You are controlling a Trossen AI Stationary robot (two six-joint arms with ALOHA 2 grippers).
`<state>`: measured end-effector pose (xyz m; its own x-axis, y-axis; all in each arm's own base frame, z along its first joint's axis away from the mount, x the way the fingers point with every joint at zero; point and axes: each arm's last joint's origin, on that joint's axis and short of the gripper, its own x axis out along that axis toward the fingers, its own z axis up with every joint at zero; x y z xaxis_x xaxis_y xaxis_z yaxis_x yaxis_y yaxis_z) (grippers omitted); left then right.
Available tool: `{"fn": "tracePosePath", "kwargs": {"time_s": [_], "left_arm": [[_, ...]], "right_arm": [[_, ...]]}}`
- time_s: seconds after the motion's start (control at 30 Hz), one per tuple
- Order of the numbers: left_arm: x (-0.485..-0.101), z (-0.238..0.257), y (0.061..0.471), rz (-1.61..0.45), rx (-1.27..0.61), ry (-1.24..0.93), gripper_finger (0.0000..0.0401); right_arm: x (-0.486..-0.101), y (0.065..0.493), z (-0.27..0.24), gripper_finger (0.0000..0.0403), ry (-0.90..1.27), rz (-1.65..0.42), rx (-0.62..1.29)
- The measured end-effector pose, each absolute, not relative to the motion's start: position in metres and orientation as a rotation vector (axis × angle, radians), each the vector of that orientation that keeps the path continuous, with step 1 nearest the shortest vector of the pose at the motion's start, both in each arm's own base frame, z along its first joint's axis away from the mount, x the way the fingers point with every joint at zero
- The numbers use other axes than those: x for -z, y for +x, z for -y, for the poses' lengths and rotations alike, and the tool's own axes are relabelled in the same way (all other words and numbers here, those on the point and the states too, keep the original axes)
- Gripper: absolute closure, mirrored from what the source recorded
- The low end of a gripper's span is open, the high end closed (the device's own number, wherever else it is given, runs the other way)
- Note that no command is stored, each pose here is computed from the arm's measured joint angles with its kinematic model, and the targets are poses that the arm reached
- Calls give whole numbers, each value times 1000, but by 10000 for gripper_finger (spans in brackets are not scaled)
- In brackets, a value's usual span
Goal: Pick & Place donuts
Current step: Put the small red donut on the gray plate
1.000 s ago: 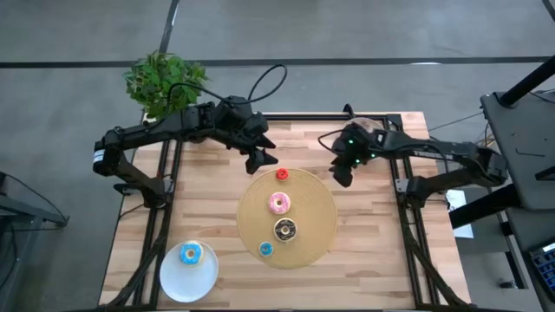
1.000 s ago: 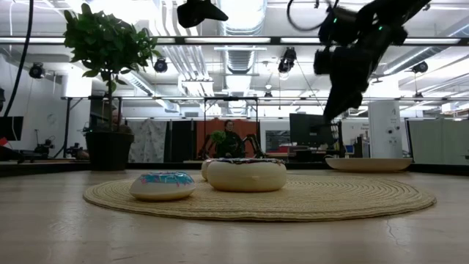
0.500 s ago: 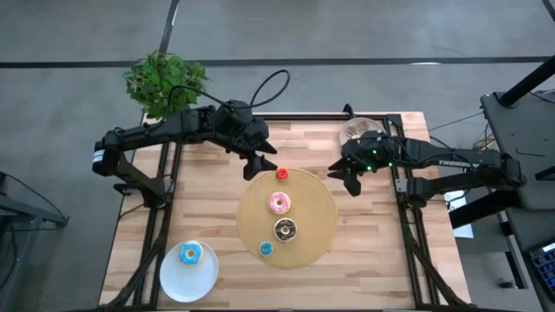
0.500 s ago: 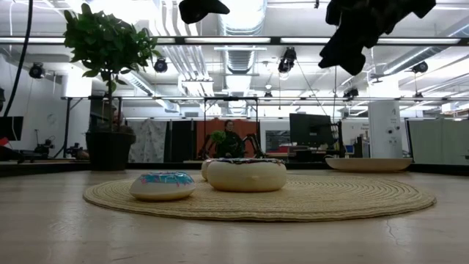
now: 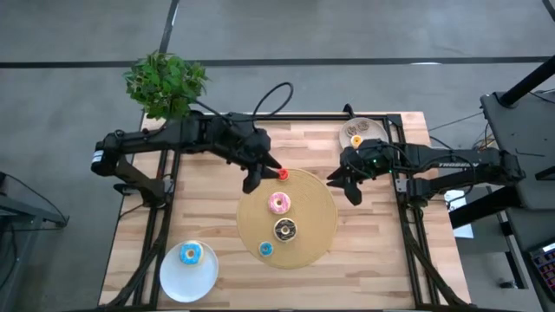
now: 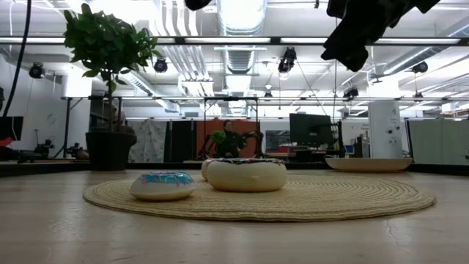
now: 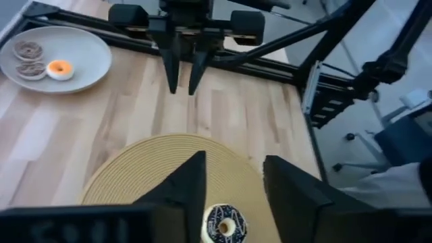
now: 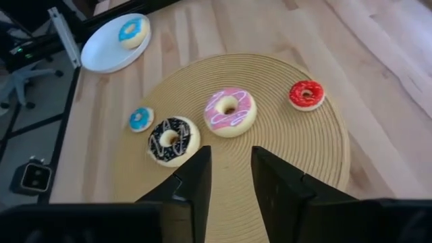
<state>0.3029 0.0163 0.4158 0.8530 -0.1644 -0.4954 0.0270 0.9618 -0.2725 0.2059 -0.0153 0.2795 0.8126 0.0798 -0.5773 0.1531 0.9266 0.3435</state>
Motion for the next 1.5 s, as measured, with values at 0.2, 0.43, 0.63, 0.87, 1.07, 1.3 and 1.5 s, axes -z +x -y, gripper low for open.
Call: {"fn": "tracePosePath", "kwargs": {"time_s": [0.2,0.43,0.63,0.87,1.07,1.3,1.5], "left_arm": [[-416,-1,304,-539,45,-214,342],[-418,17,303,-513,-14,-171,396],[-420,32,294,-461,-6,-126,400],[-403,37,274,-312,27,-165,401],[-385,35,253,-236,34,-198,401],[-366,32,233,-229,34,-208,401],[-344,31,231,-290,23,-228,401]], "right_arm": [[-281,208,16,318,386,-597,46],[-286,211,16,326,372,-536,35],[-286,211,16,331,372,-537,35],[-285,211,16,326,367,-537,34],[-285,211,16,331,367,-536,34],[-285,211,16,332,368,-537,34],[-281,211,16,323,369,-547,36]]}}
